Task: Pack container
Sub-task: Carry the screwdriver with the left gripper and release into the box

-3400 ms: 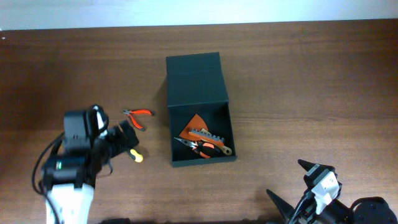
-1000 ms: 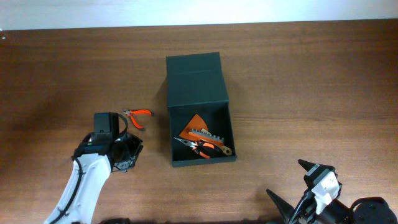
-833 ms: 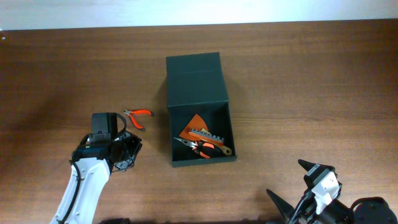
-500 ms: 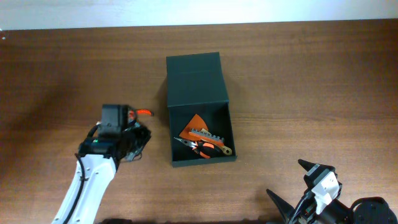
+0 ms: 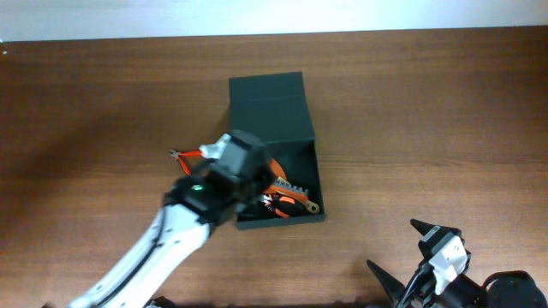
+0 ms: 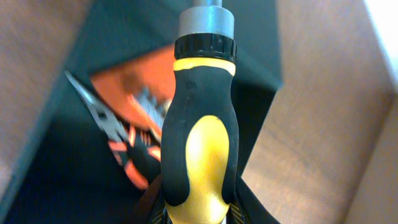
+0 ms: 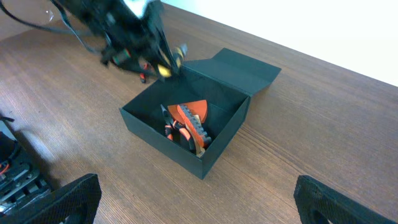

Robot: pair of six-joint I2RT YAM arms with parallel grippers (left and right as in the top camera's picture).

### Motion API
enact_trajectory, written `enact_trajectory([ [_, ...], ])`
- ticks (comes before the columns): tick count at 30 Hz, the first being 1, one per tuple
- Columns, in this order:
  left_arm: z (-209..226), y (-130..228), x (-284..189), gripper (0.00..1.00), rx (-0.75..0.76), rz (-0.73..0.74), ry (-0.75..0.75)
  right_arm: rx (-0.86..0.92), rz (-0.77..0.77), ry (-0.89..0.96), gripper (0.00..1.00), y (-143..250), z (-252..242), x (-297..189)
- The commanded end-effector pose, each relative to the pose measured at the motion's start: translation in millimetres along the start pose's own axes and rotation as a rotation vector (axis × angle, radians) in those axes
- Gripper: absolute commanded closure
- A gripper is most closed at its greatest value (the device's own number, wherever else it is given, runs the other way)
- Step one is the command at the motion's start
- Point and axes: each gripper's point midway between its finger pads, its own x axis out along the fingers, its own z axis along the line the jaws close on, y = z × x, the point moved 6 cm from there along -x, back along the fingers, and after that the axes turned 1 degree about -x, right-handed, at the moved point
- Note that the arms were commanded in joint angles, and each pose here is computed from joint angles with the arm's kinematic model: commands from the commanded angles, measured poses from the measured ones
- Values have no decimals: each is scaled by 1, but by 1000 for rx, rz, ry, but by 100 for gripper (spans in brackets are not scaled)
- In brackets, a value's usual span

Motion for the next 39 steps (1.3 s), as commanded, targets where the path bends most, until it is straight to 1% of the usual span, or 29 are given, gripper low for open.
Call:
enact_trajectory([
  [1,-6,25,23,98,-105,39,-54,9,-7,10,1,0,-1,-1],
  [5,-10,48,45,98,-164,90,-72,9,-7,10,1,0,-1,-1],
  [10,-9,63,62,98,-240,117,-107,9,-7,9,1,0,-1,-1],
  [15,-5,68,71,98,-274,123,-136,9,-7,10,1,0,-1,-1],
  [19,-2,66,77,96,-300,96,-157,9,-7,9,1,0,-1,-1],
  [21,0,65,80,87,-301,84,-165,9,-7,9,1,0,-1,-1],
  [24,1,65,82,76,-301,81,-172,9,-7,9,1,0,-1,-1],
  [32,-7,63,80,75,-302,78,-143,9,-7,9,1,0,-1,-1],
  [33,-9,62,79,74,-301,73,-134,9,-7,9,1,0,-1,-1],
  [35,-14,59,75,64,-298,56,-116,9,-7,9,1,0,-1,-1],
  [36,-17,57,73,61,-293,42,-105,9,-7,10,1,0,-1,-1],
  [37,-19,55,71,54,-288,33,-95,9,-7,10,1,0,-1,-1],
  [39,-23,52,66,47,-287,10,-77,9,-7,10,1,0,-1,-1],
])
